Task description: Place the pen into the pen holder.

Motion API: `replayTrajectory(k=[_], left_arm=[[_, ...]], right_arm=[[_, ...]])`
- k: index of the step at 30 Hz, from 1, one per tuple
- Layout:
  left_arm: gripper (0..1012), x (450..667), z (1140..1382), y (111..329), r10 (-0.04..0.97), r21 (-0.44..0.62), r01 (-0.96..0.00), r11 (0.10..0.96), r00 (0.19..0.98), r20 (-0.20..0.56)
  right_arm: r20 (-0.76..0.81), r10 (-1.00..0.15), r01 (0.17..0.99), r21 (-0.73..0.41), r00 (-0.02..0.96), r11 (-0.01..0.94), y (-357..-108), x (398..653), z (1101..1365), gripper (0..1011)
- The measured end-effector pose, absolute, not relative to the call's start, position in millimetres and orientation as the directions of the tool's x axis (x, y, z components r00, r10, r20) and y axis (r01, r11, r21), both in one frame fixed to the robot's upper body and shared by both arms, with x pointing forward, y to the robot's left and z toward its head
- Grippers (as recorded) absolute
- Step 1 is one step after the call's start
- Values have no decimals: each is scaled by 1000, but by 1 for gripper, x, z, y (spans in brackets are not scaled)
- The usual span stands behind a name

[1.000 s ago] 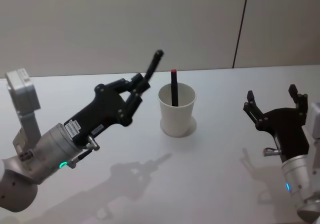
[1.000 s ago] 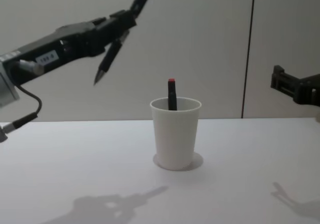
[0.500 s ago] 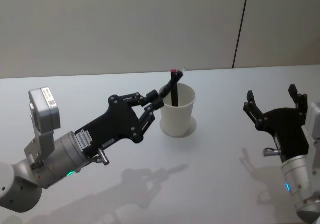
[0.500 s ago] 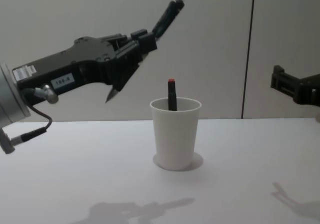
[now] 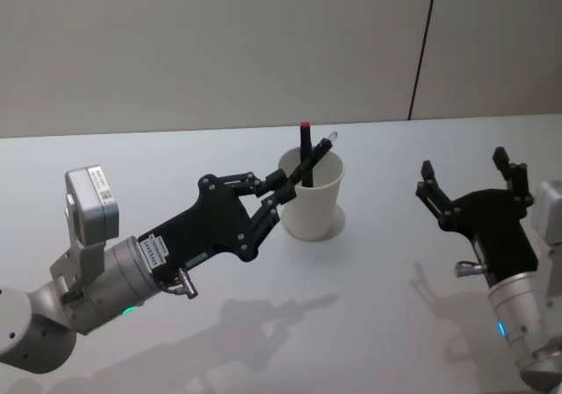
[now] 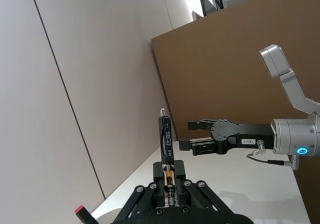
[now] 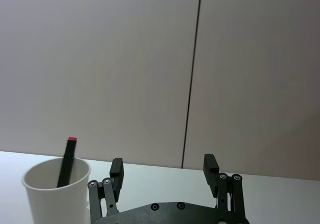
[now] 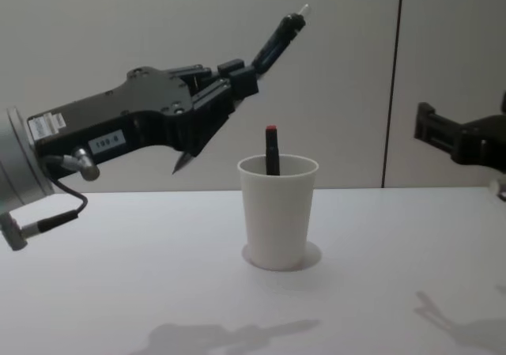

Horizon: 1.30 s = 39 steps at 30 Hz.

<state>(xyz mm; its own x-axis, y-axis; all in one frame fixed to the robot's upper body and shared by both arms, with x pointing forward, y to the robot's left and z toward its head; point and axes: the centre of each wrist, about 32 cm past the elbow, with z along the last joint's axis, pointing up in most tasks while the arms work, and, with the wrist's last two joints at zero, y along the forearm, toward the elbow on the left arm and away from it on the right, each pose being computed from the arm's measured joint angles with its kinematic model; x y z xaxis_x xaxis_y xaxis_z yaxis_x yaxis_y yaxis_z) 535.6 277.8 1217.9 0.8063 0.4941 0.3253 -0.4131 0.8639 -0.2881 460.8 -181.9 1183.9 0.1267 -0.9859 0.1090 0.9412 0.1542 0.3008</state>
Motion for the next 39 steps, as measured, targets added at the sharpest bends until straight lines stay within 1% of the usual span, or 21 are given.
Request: replayTrajectory(k=[7, 16, 17, 19, 27, 30, 39], left_arm=[[134, 536, 1218, 277, 490, -283, -410, 867, 805, 334], [134, 536, 1217, 277, 486, -280, -407, 869, 805, 340], [134, 536, 1217, 277, 486, -279, -407, 870, 805, 340], [134, 536, 1217, 277, 486, -279, -407, 870, 805, 341], [134, 536, 1217, 277, 485, -278, -406, 871, 805, 343], [134, 536, 1217, 277, 484, -278, -406, 871, 805, 343], [134, 536, 1217, 277, 484, -277, -406, 871, 804, 344]], right_arm=[[98, -975, 927, 303, 200, 221, -183, 462, 1185, 1002], [63, -941, 890, 308, 334, 336, -182, 465, 1187, 1002], [63, -941, 890, 308, 334, 336, -182, 465, 1187, 1002], [50, -925, 874, 311, 377, 374, -182, 467, 1188, 1002], [17, -882, 831, 325, 471, 451, -180, 470, 1190, 1002], [-4, -851, 803, 334, 525, 494, -178, 472, 1191, 1002], [-53, -773, 734, 361, 632, 575, -174, 477, 1193, 1002]])
